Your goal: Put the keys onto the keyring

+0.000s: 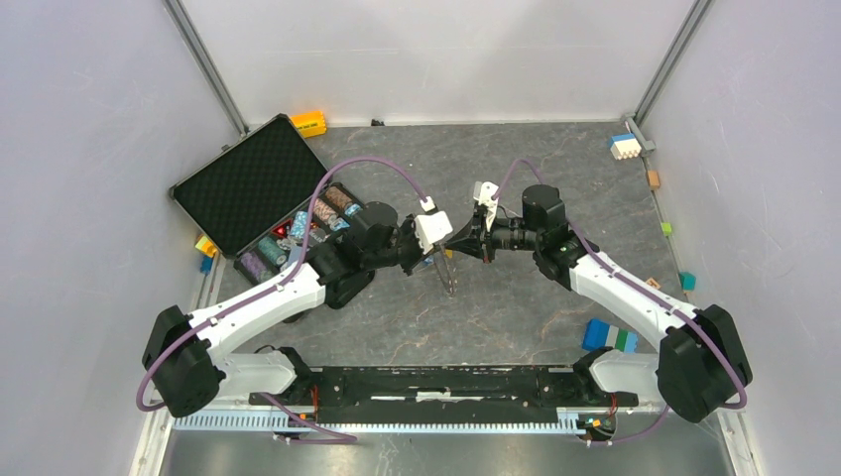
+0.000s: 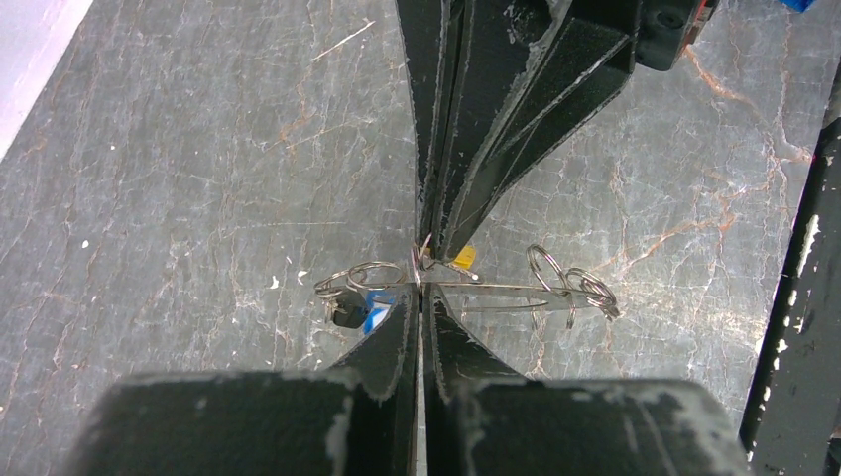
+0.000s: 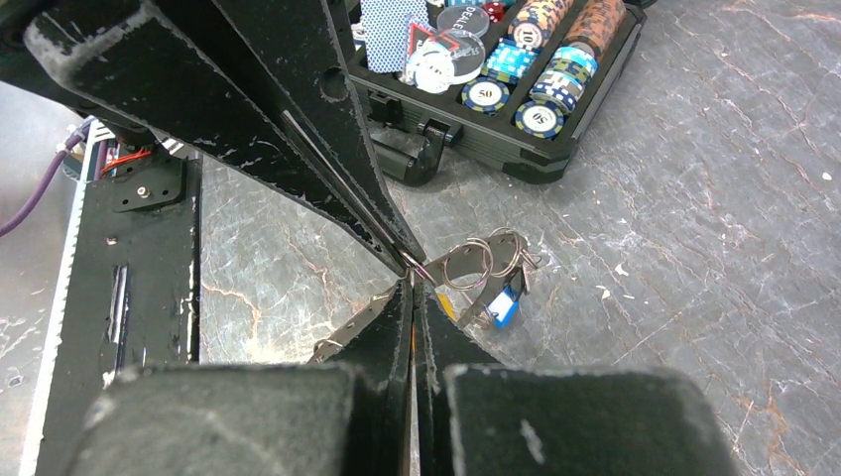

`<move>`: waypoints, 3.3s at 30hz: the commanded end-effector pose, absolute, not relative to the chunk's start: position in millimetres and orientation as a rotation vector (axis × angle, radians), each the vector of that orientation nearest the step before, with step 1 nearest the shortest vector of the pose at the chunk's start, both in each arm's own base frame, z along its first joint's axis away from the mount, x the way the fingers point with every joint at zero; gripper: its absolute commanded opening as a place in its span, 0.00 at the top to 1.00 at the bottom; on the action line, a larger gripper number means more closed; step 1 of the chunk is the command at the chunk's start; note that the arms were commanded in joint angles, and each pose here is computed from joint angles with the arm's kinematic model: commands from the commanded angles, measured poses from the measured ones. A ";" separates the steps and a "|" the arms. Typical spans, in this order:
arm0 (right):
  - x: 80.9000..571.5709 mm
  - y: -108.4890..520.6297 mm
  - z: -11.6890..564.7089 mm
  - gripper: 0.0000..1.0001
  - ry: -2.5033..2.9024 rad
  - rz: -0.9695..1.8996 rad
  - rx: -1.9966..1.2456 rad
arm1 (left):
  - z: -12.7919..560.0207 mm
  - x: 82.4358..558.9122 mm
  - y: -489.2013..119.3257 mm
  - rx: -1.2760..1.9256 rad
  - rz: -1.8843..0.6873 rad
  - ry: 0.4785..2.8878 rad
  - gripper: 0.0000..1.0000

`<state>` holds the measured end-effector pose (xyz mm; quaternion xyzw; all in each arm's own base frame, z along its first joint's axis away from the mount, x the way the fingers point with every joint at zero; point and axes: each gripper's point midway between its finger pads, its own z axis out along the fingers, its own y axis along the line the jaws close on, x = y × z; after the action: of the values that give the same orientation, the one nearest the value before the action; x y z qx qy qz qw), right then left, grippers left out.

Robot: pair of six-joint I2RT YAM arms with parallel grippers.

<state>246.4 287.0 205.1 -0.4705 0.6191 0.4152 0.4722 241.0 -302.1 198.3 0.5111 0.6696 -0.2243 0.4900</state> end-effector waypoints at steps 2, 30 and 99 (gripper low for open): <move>256.4 291.3 225.3 1.00 1.459 0.979 -1.147 | 219.8 239.4 -310.0 1.248 -0.559 1.517 0.98; 253.5 293.4 221.9 1.00 1.457 1.003 -1.173 | 216.8 225.1 -313.5 1.314 -0.615 1.465 0.98; 237.9 291.5 216.9 1.00 1.358 0.943 -1.357 | 218.1 223.8 -312.9 1.301 -0.625 1.456 0.98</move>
<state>224.7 294.1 199.3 -0.5538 0.5665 0.4136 0.4486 222.8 -302.7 184.8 0.5428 0.6502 -0.2479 0.4702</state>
